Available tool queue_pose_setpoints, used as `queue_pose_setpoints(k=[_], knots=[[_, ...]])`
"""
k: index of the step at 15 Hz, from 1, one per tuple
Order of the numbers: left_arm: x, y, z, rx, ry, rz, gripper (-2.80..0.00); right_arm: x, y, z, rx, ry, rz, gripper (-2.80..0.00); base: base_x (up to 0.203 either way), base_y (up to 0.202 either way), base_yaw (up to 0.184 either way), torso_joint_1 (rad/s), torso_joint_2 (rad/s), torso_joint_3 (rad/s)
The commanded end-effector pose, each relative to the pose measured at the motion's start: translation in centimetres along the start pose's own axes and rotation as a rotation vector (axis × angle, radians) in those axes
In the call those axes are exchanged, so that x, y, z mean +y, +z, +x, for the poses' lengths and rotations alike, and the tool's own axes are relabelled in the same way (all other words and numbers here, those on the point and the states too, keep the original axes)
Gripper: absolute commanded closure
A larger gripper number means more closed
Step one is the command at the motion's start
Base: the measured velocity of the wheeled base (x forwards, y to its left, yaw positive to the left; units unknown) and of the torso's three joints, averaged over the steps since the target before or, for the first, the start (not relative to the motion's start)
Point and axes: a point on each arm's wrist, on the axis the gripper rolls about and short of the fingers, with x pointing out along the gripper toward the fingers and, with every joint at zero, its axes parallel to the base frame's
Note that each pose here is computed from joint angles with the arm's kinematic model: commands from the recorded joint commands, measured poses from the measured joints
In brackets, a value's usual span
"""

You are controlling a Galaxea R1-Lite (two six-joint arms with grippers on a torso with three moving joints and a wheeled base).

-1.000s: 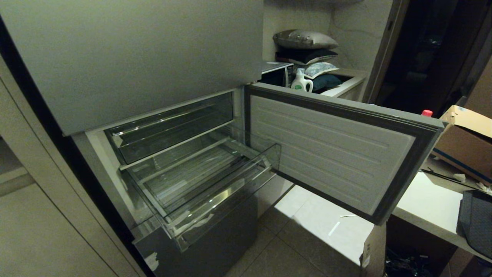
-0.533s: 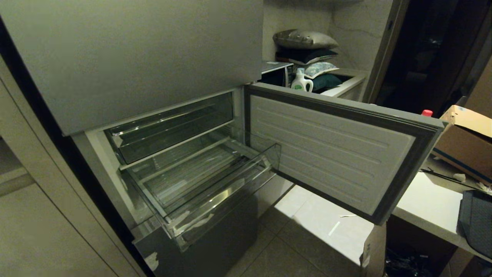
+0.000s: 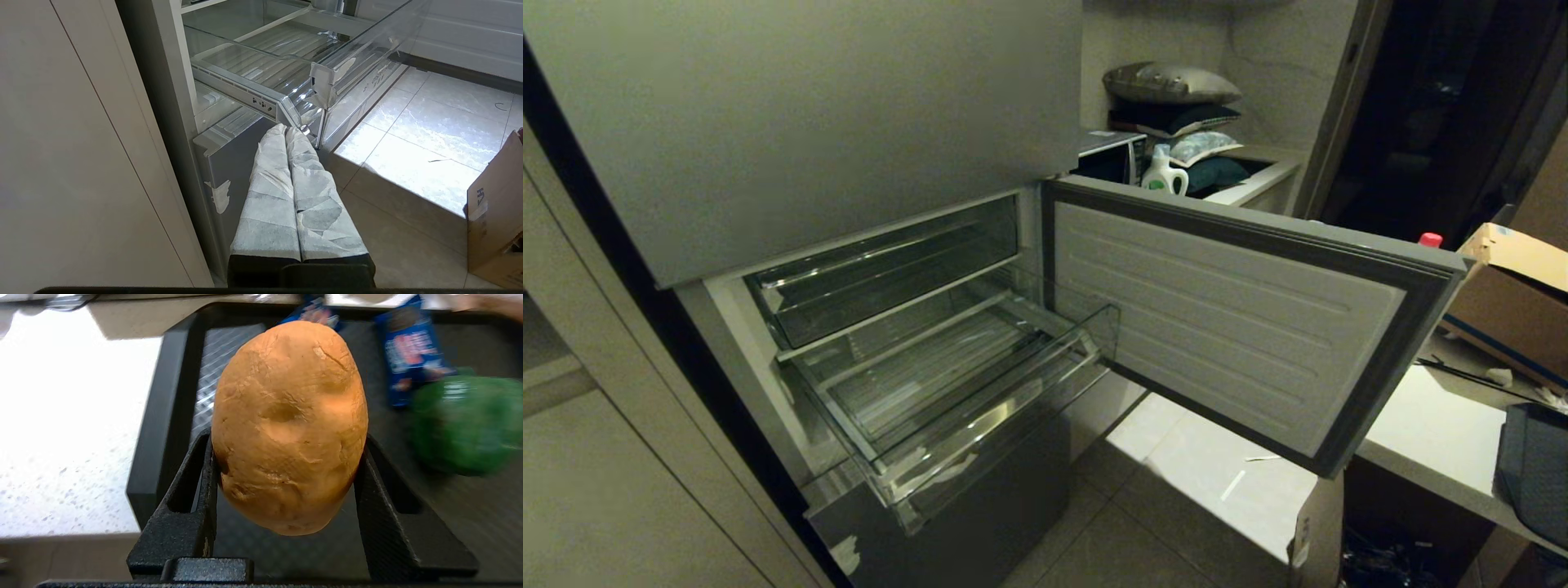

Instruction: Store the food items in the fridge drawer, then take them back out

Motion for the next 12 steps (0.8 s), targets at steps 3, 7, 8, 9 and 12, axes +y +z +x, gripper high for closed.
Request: queue_pose_setpoints(k=[3, 7, 8, 9, 12], knots=[[0.0, 0.0, 0.0, 0.001, 0.000, 0.000, 0.00, 0.0, -2.7, 2.6, 0.076, 0.050, 0.004, 0.00, 0.000, 0.000, 0.000, 0.000, 0.00, 0.000], [0.0, 0.0, 0.0, 0.001, -0.001, 0.000, 0.00, -0.7, -3.6, 4.4, 0.097, 0.033, 0.010, -2.80, 0.000, 0.000, 0.000, 0.000, 0.00, 0.000], [0.0, 0.0, 0.0, 0.001, 0.000, 0.000, 0.00, -0.8, -3.6, 4.6, 0.094, 0.028, 0.013, -2.80, 0.000, 0.000, 0.000, 0.000, 0.00, 0.000], [0.0, 0.0, 0.0, 0.001, 0.000, 0.000, 0.00, -1.0, -3.6, 4.8, 0.094, 0.024, 0.015, -2.80, 0.000, 0.000, 0.000, 0.000, 0.00, 0.000], [0.0, 0.0, 0.0, 0.001, 0.000, 0.000, 0.00, -1.1, -3.4, 4.7, 0.087, 0.022, 0.018, -2.80, 0.000, 0.000, 0.000, 0.000, 0.00, 0.000]])
